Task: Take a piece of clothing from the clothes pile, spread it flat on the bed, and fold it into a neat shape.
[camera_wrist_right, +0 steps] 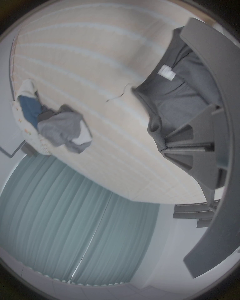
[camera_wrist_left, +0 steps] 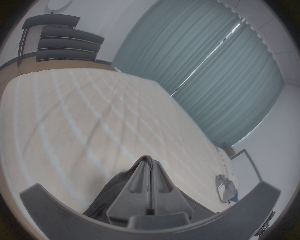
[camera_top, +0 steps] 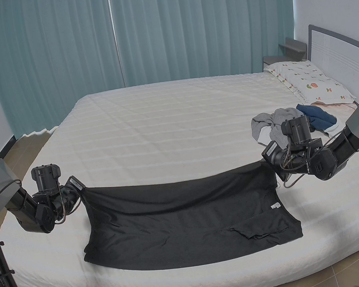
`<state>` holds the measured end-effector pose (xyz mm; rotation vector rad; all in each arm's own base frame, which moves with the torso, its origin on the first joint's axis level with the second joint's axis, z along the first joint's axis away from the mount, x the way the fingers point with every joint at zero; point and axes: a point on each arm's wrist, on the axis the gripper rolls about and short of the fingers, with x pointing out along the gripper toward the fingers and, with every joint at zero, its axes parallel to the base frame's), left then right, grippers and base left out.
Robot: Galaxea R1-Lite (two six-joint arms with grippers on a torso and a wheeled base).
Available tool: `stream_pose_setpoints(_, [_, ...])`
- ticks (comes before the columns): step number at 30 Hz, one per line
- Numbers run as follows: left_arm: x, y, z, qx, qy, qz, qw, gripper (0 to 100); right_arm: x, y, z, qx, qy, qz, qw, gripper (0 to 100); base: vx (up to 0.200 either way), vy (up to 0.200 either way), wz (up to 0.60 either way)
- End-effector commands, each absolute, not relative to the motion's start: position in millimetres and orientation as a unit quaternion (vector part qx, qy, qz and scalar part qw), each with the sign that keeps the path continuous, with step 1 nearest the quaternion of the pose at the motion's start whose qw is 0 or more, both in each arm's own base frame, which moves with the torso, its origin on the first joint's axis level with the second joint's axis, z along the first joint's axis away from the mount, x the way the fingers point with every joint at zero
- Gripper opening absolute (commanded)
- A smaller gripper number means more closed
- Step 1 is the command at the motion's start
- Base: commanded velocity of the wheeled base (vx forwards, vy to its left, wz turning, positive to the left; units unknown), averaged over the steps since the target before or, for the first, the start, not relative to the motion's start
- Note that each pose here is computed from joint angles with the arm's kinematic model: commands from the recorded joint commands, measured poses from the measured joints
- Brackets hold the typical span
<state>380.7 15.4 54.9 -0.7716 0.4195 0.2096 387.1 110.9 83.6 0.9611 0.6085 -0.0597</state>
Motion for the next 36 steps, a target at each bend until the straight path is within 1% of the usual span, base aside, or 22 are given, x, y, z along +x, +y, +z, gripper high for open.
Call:
stream_pose_setpoints(1, [390,16,49,-0.387,0.164,0.091,0.903,0,399,109,86,0.447,0.257,-0.026,0.856,0,0.000,0.000,0.00])
stream_pose_setpoints(2, [390,16,49,-0.387,0.164,0.091,0.903,0,399,109,86,0.447,0.257,-0.026,0.856,0,0.000,0.000,0.00])
stream_pose_setpoints(3, [387,17,41,-0.384,0.154,0.094,0.906,0,390,107,73,0.418,0.280,-0.032,0.864,0,0.000,0.000,0.00])
stream_pose_setpoints(4, [384,17,39,-0.380,0.156,0.094,0.907,0,385,105,67,0.408,0.289,-0.035,0.865,0,0.000,0.000,0.00])
stream_pose_setpoints(6, [379,17,34,-0.370,0.169,0.095,0.909,0,377,104,57,0.395,0.307,-0.041,0.865,0,0.000,0.000,0.00])
stream_pose_setpoints(9, [366,16,19,-0.310,0.208,0.094,0.923,0,361,100,41,0.361,0.341,-0.049,0.867,0,0.000,0.000,0.00])
stream_pose_setpoints(12, [355,15,11,-0.271,0.232,0.091,0.930,0,349,97,29,0.336,0.366,-0.055,0.866,0,0.000,0.000,0.00])
stream_pose_setpoints(17, [346,15,6,-0.246,0.253,0.090,0.931,0,332,94,14,0.304,0.401,-0.059,0.862,0,0.000,0.000,0.00])
stream_pose_setpoints(23, [332,15,-6,-0.189,0.290,0.081,0.935,0,326,93,-1,0.286,0.425,-0.059,0.857,0,0.000,0.000,0.00])
stream_pose_setpoints(28, [328,14,-10,-0.178,0.303,0.080,0.933,0,324,92,-13,0.267,0.434,-0.057,0.859,0,0.000,0.000,0.00])
stream_pose_setpoints(34, [324,14,-13,-0.173,0.331,0.083,0.924,0,325,93,-16,0.265,0.436,-0.058,0.858,0,0.000,0.000,0.00])
stream_pose_setpoints(35, [323,14,-12,-0.171,0.335,0.083,0.923,100,325,93,-16,0.265,0.437,-0.058,0.858,0,0.000,0.000,0.00])
stream_pose_setpoints(36, [323,14,-12,-0.171,0.335,0.083,0.923,100,325,93,-16,0.265,0.437,-0.058,0.858,0,0.000,0.000,0.00])
